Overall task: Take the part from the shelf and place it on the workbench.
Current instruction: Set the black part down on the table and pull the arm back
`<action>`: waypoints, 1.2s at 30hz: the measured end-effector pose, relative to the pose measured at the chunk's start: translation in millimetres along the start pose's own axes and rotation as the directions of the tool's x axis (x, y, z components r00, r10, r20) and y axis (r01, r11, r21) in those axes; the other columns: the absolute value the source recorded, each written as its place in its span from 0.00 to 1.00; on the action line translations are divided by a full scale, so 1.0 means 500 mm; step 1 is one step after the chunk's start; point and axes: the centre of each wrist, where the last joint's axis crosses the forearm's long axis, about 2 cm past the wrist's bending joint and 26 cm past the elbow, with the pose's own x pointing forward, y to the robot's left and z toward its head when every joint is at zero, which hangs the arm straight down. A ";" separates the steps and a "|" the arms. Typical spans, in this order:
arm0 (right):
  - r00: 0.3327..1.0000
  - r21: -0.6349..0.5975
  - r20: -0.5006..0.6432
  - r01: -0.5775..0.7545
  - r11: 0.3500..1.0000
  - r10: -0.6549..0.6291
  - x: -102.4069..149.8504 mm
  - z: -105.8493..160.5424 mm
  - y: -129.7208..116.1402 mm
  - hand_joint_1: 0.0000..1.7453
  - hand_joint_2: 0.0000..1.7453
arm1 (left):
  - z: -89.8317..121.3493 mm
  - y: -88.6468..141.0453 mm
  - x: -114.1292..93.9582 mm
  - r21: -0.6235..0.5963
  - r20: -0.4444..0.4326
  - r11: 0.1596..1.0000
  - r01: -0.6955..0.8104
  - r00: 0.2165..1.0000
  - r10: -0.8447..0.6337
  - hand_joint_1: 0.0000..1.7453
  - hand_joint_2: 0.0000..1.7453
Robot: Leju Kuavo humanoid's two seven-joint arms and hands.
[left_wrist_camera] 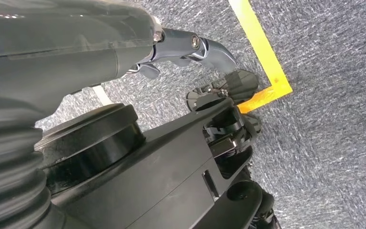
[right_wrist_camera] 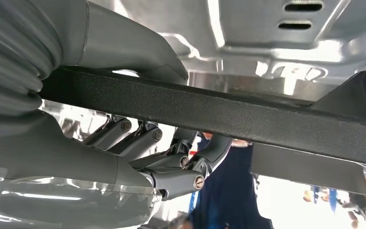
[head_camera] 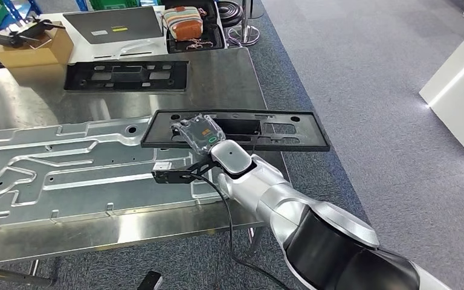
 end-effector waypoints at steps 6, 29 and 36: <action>1.000 0.011 -0.010 -0.009 1.000 0.009 -0.007 0.012 0.017 1.00 1.00 | -0.002 -0.003 0.010 0.001 0.006 1.000 0.023 1.000 -0.023 0.00 1.00; 0.994 0.081 -0.007 -0.105 0.991 0.106 -0.025 0.022 0.028 1.00 1.00 | -0.005 -0.001 0.028 -0.011 0.001 1.000 -0.001 1.000 0.001 0.00 1.00; 0.991 0.103 -0.015 -0.132 0.986 0.134 -0.030 0.023 0.028 1.00 1.00 | -0.007 -0.008 0.033 -0.020 0.003 1.000 -0.005 1.000 0.005 0.00 1.00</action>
